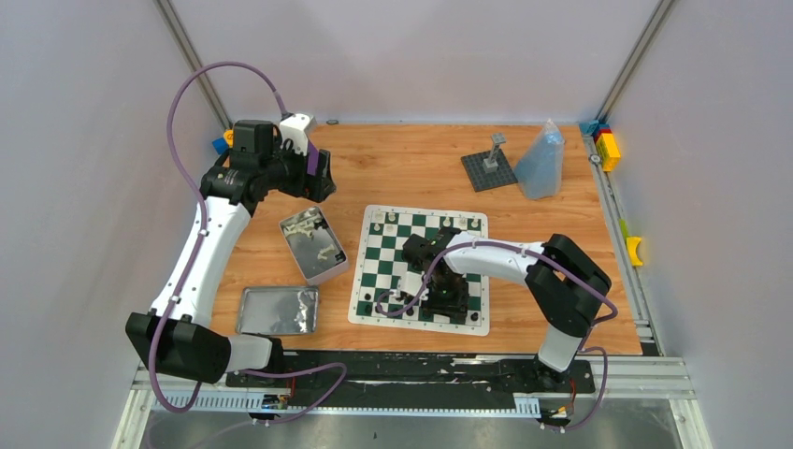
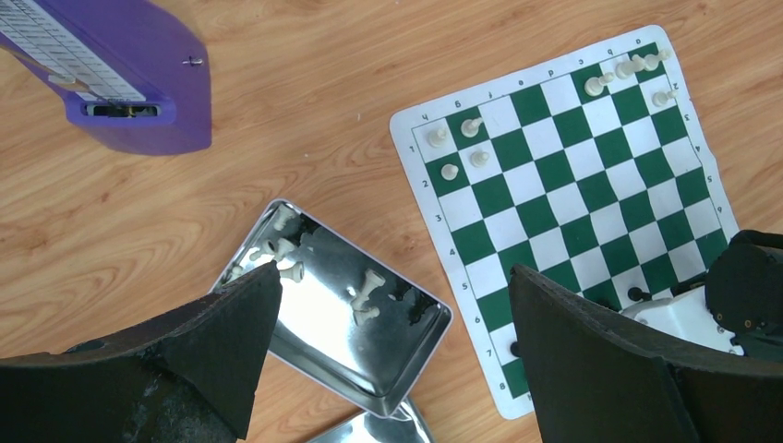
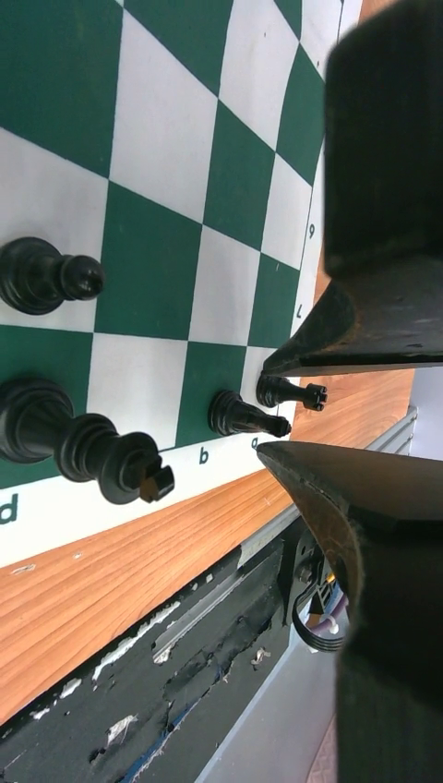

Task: Set up the chess pieces on the board
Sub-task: Place the chess piece on the chessboard, then pick up the chess piece from the storage box.

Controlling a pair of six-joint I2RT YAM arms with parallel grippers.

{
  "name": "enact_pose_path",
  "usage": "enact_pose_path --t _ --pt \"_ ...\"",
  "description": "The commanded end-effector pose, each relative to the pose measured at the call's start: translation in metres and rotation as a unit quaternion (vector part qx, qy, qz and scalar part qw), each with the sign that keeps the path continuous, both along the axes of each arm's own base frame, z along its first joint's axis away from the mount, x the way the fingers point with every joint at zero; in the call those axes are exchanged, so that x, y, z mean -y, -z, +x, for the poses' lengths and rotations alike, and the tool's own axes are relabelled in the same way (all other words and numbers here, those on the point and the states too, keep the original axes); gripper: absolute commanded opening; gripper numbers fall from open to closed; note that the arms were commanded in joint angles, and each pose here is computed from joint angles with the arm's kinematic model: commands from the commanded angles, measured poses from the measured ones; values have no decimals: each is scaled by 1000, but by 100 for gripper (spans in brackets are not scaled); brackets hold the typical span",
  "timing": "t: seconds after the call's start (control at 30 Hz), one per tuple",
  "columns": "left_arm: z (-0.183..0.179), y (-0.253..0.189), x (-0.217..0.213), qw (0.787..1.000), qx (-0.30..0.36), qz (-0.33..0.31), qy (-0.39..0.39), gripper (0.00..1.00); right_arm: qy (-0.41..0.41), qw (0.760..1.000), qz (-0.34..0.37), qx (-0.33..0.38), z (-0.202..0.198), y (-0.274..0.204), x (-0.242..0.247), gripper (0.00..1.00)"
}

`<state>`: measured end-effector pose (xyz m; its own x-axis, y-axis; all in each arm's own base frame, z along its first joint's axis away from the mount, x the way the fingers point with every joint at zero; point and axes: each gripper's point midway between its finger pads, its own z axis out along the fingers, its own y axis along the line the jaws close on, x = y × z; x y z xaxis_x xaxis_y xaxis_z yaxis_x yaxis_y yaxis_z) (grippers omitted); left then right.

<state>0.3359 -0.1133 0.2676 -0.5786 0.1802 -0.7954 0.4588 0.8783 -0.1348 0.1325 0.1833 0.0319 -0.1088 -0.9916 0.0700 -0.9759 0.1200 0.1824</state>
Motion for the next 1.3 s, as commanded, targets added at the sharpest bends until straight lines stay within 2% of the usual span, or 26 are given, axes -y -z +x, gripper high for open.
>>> enact_pose_path --t 0.0,0.43,0.6,0.77,0.9,1.0,1.13,1.27 --pt "0 -10 -1 1000 27 4 7 100 3 999 30 17 7 -12 -15 34" --pt "2 -3 -5 999 23 22 4 100 16 996 88 13 6 -32 -29 31" --pt "0 12 -8 999 11 45 23 100 46 983 174 30 23 -63 -45 31" --pt "-11 56 -14 992 -20 97 76 99 85 958 265 70 53 -100 -51 30" --pt "-13 94 -27 978 -27 165 121 93 110 941 307 92 69 -116 -48 28" --pt "-7 114 -36 962 -4 218 166 88 125 935 319 96 74 -116 -43 27" --pt "-1 135 -36 937 26 259 233 76 140 931 324 92 75 -108 -37 27" --pt "12 153 -37 916 40 289 275 72 151 929 325 86 73 -98 -33 26"
